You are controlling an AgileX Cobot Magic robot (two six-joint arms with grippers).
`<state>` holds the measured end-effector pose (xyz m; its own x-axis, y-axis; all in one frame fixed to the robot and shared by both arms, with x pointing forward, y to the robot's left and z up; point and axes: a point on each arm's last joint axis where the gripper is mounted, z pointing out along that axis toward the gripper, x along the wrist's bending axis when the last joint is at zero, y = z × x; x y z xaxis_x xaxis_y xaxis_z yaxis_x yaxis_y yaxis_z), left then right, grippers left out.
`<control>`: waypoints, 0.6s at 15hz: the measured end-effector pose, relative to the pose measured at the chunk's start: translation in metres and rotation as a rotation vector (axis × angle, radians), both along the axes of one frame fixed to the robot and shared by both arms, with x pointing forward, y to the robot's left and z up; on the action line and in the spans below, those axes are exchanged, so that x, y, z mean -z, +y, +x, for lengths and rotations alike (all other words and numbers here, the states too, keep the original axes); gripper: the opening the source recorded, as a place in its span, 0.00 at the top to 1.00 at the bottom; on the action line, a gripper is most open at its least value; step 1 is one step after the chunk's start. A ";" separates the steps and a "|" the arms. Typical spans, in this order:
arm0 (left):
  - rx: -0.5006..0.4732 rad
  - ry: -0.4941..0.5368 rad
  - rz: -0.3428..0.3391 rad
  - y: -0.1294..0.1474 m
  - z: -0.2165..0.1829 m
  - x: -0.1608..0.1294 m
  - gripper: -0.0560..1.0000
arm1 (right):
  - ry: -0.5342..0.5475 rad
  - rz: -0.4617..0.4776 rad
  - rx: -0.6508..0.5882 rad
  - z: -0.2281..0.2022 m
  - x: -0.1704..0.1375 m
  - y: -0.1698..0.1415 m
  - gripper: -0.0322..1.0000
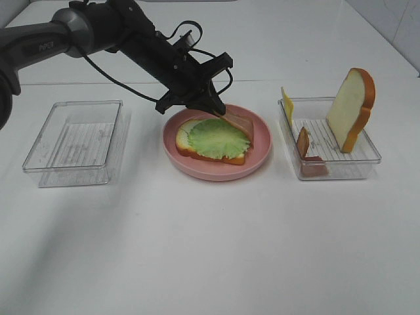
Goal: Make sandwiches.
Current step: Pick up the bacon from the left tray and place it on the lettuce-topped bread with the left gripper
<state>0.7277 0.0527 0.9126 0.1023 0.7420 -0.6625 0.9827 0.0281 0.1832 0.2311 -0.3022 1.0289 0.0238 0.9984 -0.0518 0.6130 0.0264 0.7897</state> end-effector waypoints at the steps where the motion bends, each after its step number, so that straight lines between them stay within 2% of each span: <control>1: 0.010 0.004 0.048 0.003 -0.001 0.003 0.95 | 0.000 0.000 0.000 0.000 0.000 0.000 0.02; 5: 0.014 0.001 0.198 0.014 -0.001 0.010 0.95 | 0.000 0.000 0.000 0.000 0.000 0.000 0.02; 7: 0.023 -0.005 0.236 0.017 -0.001 0.012 0.95 | 0.000 0.000 0.000 0.000 0.000 0.000 0.02; 9: 0.024 -0.006 0.239 0.017 -0.001 0.012 0.95 | 0.000 0.000 0.000 0.000 0.000 0.000 0.02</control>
